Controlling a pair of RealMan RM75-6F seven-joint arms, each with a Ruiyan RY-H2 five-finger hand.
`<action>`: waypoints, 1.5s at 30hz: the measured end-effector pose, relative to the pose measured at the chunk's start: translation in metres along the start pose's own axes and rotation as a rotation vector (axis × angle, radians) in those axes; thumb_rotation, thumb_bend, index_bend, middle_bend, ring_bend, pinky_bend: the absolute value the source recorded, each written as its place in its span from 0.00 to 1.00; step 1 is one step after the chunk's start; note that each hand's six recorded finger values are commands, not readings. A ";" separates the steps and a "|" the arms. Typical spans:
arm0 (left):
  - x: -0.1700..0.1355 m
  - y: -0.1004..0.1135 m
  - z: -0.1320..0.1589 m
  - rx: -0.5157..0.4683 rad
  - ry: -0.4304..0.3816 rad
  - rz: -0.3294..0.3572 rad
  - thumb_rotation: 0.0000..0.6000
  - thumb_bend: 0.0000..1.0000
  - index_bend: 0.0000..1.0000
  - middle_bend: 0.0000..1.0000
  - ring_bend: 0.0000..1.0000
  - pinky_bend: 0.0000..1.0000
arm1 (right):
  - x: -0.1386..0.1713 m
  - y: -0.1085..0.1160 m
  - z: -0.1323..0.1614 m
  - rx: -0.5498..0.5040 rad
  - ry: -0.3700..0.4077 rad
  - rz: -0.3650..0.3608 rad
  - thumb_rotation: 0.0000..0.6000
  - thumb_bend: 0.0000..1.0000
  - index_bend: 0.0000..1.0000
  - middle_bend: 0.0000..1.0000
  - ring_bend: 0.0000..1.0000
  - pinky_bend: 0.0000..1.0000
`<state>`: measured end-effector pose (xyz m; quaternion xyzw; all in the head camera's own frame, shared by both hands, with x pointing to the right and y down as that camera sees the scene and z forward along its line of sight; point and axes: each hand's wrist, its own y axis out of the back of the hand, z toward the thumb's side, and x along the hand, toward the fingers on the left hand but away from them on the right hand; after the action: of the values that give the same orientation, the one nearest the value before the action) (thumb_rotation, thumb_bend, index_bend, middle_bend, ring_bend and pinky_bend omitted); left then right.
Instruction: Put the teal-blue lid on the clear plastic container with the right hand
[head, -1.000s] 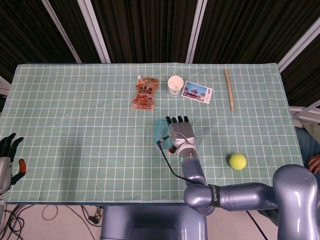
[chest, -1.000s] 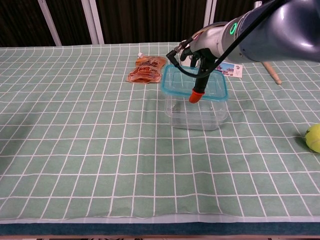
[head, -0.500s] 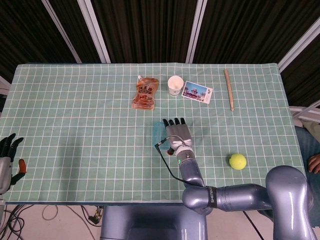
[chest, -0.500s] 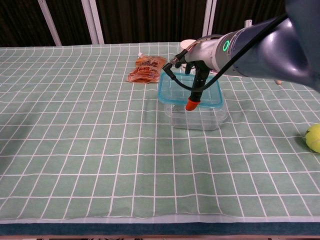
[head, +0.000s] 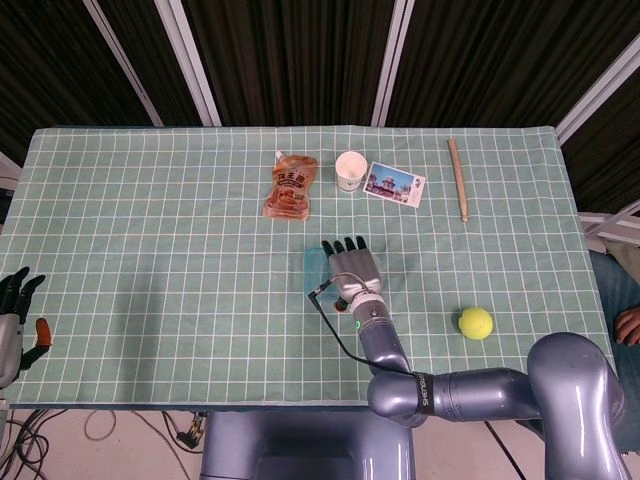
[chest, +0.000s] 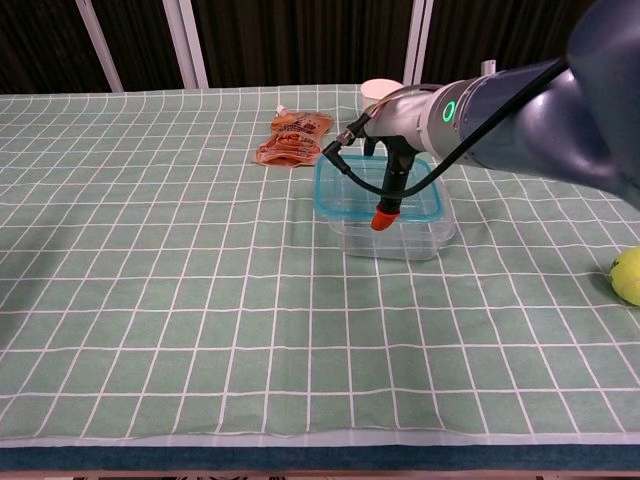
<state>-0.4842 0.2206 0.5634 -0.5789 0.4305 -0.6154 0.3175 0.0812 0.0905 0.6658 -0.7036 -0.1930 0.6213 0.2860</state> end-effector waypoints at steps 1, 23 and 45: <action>0.000 0.000 0.000 0.001 0.000 0.000 1.00 0.64 0.11 0.00 0.00 0.00 | 0.000 -0.001 -0.001 -0.001 -0.006 0.003 1.00 0.22 0.00 0.42 0.07 0.00; 0.001 0.000 -0.001 0.000 0.010 -0.001 1.00 0.64 0.11 0.00 0.00 0.00 | -0.007 -0.004 0.004 -0.020 -0.072 -0.004 1.00 0.22 0.00 0.42 0.07 0.00; 0.001 -0.001 -0.002 0.003 0.011 -0.004 1.00 0.64 0.11 0.00 0.00 0.00 | -0.010 -0.010 -0.005 -0.025 -0.083 0.006 1.00 0.22 0.00 0.42 0.07 0.00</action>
<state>-0.4858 0.2206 0.5643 -0.5760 0.4301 -0.6197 0.3149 0.0856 0.0917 0.6802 -0.6813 -0.2103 0.6483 0.2670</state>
